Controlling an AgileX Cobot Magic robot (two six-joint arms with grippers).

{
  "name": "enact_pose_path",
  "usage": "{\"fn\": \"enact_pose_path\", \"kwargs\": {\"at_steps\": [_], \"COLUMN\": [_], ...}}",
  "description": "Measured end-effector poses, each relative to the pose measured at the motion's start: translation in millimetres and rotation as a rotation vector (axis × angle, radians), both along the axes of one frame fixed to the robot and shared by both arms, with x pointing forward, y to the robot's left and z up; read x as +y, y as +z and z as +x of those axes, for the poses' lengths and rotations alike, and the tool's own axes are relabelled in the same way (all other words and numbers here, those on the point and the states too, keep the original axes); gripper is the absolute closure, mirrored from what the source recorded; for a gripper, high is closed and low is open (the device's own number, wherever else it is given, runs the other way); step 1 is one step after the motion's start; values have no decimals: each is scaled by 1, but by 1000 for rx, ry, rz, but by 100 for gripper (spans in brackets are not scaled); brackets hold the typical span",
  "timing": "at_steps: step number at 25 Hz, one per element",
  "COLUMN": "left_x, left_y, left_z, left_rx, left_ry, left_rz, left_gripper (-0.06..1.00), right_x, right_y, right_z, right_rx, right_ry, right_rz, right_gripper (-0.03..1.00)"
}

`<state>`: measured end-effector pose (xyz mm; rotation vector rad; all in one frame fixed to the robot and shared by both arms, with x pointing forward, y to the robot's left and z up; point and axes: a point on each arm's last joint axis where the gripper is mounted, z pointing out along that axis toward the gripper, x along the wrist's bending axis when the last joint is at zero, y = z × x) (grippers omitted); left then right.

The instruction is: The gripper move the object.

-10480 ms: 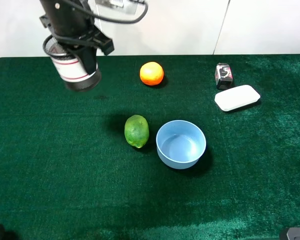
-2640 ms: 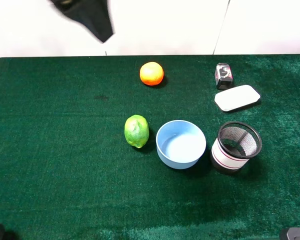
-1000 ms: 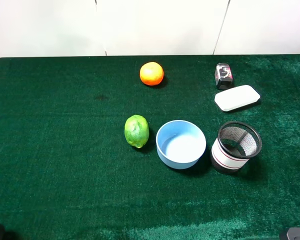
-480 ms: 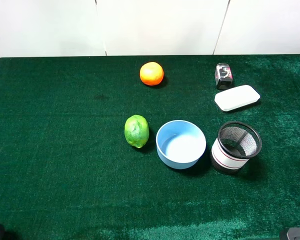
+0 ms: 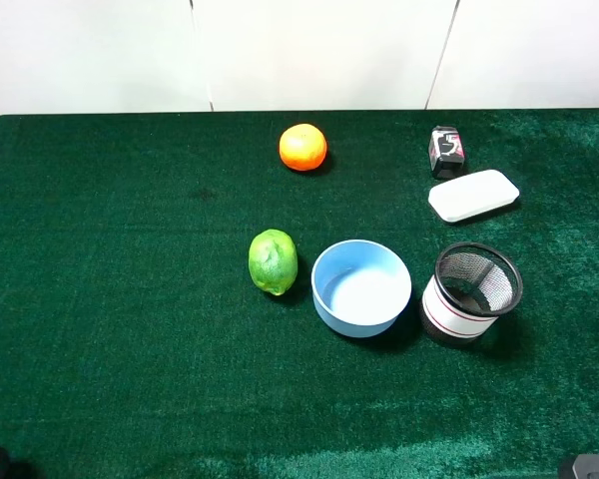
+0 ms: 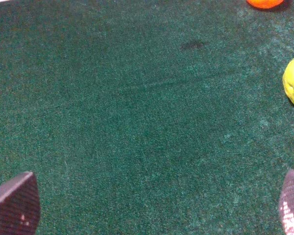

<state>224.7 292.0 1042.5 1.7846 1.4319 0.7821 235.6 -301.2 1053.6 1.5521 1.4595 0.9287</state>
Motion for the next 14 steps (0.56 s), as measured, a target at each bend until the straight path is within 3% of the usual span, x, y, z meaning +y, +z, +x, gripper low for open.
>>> {"fn": "enact_pose_path", "kwargs": {"at_steps": [14], "left_x": [0], "left_y": [0], "left_z": [0], "left_rx": [0], "left_ry": [-1], "left_rz": [2], "left_gripper": [-5], "right_x": [0], "right_y": [0], "right_z": [0], "right_rx": [0], "right_ry": [0], "right_rz": [0], "right_gripper": [27]}}
